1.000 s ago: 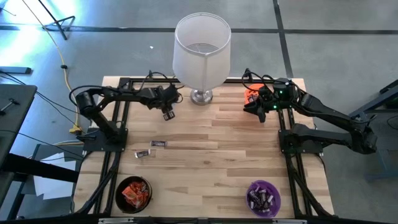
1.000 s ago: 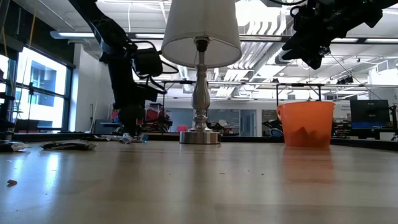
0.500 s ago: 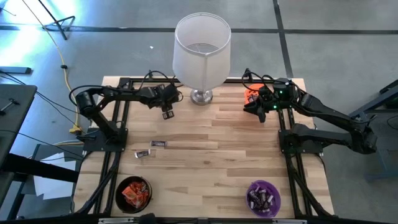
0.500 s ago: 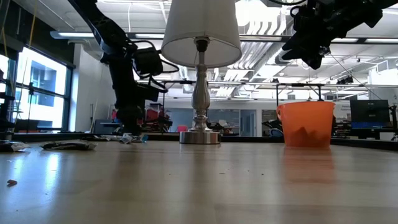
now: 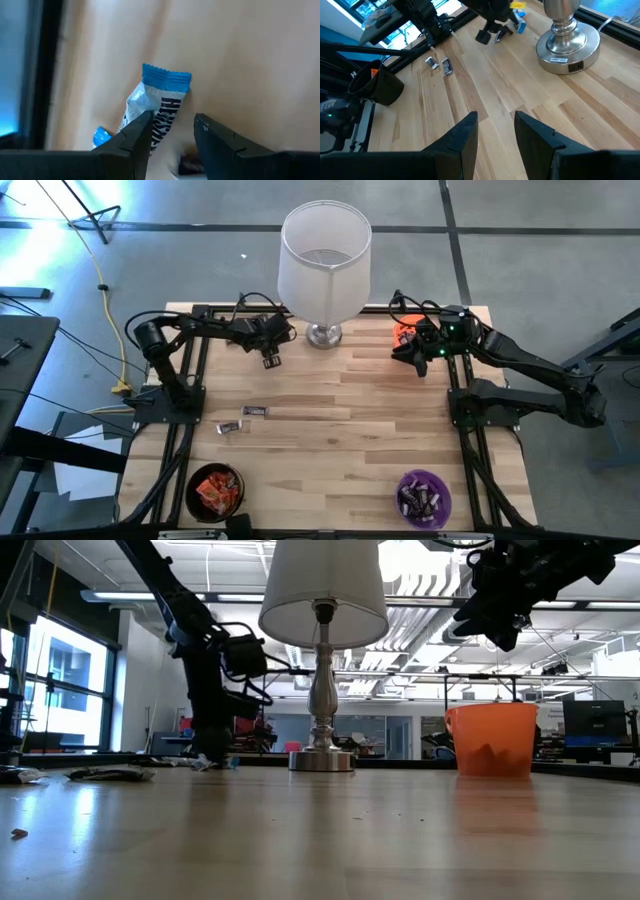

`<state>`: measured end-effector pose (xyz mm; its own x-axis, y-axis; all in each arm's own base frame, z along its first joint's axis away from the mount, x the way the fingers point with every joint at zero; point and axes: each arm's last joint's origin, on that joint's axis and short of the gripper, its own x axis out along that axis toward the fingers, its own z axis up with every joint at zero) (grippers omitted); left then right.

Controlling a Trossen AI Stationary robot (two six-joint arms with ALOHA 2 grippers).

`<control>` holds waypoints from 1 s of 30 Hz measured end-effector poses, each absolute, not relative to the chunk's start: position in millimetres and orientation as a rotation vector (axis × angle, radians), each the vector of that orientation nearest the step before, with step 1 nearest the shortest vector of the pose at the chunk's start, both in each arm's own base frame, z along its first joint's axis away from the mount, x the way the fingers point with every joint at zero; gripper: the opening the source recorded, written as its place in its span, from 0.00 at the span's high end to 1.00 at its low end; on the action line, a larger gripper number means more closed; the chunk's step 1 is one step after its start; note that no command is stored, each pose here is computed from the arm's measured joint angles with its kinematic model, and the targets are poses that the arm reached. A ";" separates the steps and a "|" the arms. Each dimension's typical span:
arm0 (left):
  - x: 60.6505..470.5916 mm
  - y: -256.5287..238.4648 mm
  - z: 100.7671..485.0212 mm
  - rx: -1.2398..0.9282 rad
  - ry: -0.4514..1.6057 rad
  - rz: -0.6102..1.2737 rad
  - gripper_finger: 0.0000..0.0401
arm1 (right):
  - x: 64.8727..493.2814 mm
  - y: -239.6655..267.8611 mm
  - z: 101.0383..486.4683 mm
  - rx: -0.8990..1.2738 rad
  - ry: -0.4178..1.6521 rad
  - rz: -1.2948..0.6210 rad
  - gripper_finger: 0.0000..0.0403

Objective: Sort candy
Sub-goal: Put the white chocolate bar into the orange bucket

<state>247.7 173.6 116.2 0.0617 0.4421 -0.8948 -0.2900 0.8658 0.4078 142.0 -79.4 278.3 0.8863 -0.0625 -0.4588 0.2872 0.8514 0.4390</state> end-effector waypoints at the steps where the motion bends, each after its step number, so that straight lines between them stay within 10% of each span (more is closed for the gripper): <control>1: 248.6 174.7 115.2 0.137 1.400 0.567 0.66 | 142.0 -79.4 278.3 0.524 0.448 -0.191 0.69; 9: 247.4 173.6 115.2 0.062 1.375 0.583 0.70 | 141.9 -79.4 278.3 0.524 0.448 -0.191 0.69; 17: 246.1 171.4 114.0 -0.057 1.355 0.617 0.98 | 142.0 -79.4 278.3 0.524 0.448 -0.191 0.69; 30: 256.4 147.6 149.5 -0.118 1.217 0.604 1.00 | 141.9 -79.4 278.3 0.524 0.449 -0.191 0.69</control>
<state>256.4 147.6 149.5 0.2117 0.3722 -0.9037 -0.4945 0.8383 0.2294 141.9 -79.4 278.3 0.8861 -0.0625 -0.4593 0.2877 0.8511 0.4391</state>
